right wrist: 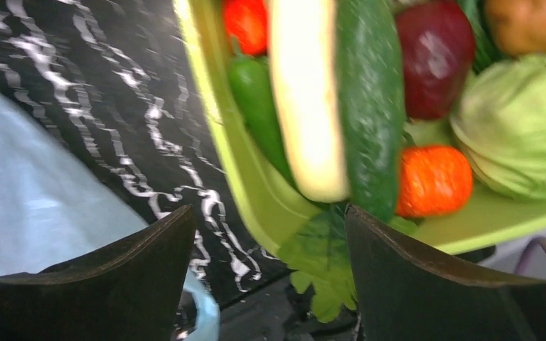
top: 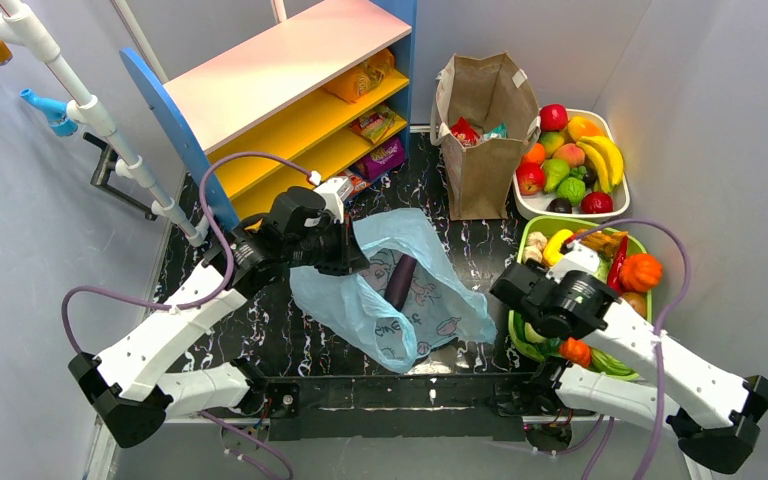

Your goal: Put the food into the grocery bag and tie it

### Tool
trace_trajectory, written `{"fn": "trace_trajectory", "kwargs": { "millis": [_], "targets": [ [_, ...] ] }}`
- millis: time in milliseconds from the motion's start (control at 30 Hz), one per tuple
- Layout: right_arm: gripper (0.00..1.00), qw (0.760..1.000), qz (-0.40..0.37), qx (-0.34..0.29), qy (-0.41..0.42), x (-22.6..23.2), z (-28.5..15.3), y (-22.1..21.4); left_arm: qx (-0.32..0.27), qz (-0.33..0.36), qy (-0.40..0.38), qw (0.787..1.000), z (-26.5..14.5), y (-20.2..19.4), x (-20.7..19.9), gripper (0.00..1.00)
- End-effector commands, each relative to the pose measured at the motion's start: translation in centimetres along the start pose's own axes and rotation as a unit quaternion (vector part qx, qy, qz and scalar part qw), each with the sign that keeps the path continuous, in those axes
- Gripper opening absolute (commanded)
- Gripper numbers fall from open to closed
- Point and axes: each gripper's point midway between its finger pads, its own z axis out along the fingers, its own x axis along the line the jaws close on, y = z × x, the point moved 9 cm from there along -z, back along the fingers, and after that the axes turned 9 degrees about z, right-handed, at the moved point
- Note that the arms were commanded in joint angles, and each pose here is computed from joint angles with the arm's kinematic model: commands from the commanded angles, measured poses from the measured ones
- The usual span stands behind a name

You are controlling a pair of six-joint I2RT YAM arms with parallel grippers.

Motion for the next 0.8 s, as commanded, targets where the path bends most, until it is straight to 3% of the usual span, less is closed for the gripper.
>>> {"fn": "trace_trajectory", "kwargs": {
  "millis": [0,133,433,600,767],
  "targets": [
    [0.82,0.995,0.071,0.011,-0.074,-2.6,0.8,-1.1,0.003,0.007,-0.001,1.000,-1.2,-0.6,0.2,0.00],
    [0.81,0.992,0.096,0.028,-0.081,-3.5,2.0,-1.8,0.009,0.004,-0.003,1.000,-1.1,-0.8,0.2,0.00],
    [0.85,0.989,0.048,0.061,-0.126,-2.3,3.5,0.9,0.018,-0.004,-0.015,1.000,-1.0,-0.8,-0.1,0.00],
    [0.93,0.992,0.056,0.081,-0.084,-1.5,4.7,2.3,0.023,-0.005,-0.013,1.000,-1.2,-0.8,-0.2,0.00],
    [0.93,0.989,0.101,0.088,-0.057,-2.1,5.8,3.3,0.024,-0.005,-0.004,1.000,-1.6,-1.0,0.0,0.00]
  ]
}}
